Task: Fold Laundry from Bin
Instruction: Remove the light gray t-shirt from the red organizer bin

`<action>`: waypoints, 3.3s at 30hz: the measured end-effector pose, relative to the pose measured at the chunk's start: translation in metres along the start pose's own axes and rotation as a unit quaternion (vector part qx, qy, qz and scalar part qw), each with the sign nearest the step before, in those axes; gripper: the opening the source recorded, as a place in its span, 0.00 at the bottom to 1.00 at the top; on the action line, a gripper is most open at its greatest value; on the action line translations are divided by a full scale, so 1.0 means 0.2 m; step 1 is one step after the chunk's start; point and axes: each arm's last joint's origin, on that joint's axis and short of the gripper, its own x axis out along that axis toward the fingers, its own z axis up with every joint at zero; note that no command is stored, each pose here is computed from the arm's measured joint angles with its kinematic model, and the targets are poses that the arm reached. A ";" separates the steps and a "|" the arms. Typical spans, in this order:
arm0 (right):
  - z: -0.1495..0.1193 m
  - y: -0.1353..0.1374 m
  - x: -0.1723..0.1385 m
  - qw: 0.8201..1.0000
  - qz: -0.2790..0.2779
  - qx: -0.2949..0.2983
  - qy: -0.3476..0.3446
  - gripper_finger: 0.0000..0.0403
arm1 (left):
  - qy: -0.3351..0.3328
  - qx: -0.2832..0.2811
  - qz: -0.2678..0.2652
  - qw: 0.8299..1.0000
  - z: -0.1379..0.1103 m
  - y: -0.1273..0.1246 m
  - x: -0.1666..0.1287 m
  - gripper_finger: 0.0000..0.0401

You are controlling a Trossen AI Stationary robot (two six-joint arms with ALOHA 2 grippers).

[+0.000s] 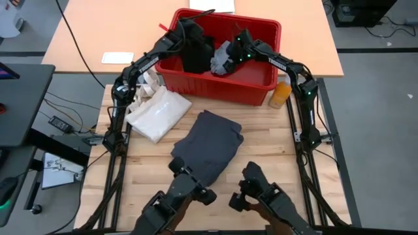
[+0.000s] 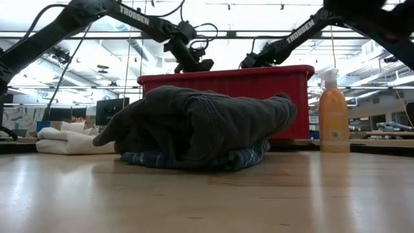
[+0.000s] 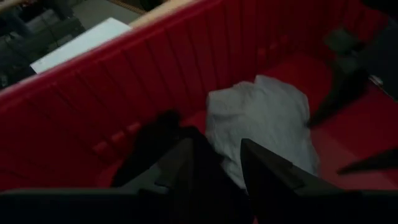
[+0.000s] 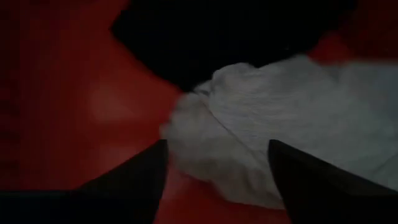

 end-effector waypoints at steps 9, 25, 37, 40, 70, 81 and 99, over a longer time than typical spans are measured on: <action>-0.05 0.01 0.15 0.989 -0.085 -0.112 0.053 0.98 | 0.041 0.011 -0.025 0.999 0.00 0.00 -0.09 0.35; -0.17 0.01 0.47 0.988 -0.116 -0.089 0.045 0.74 | 0.046 0.023 -0.037 0.998 0.04 0.02 -0.23 0.35; -0.13 0.04 0.39 0.982 -0.148 -0.098 0.064 0.09 | 0.013 0.008 -0.037 0.999 0.12 0.08 -0.39 0.35; -0.05 0.04 0.27 0.978 -0.175 -0.098 0.047 0.09 | -0.001 0.003 -0.027 1.000 0.15 0.12 -0.45 0.35; 0.20 0.60 -1.57 0.966 0.108 -0.042 -0.230 0.08 | -0.016 -0.152 -0.257 0.954 0.19 0.00 -0.51 0.35; 0.01 0.88 -1.71 0.952 0.294 0.071 -0.055 0.08 | 0.052 0.041 -0.290 0.955 0.12 -0.28 -0.58 0.35; -0.36 1.17 -1.29 0.905 0.280 0.155 0.281 0.10 | 0.041 0.124 -0.457 0.880 0.09 -0.51 -0.68 0.35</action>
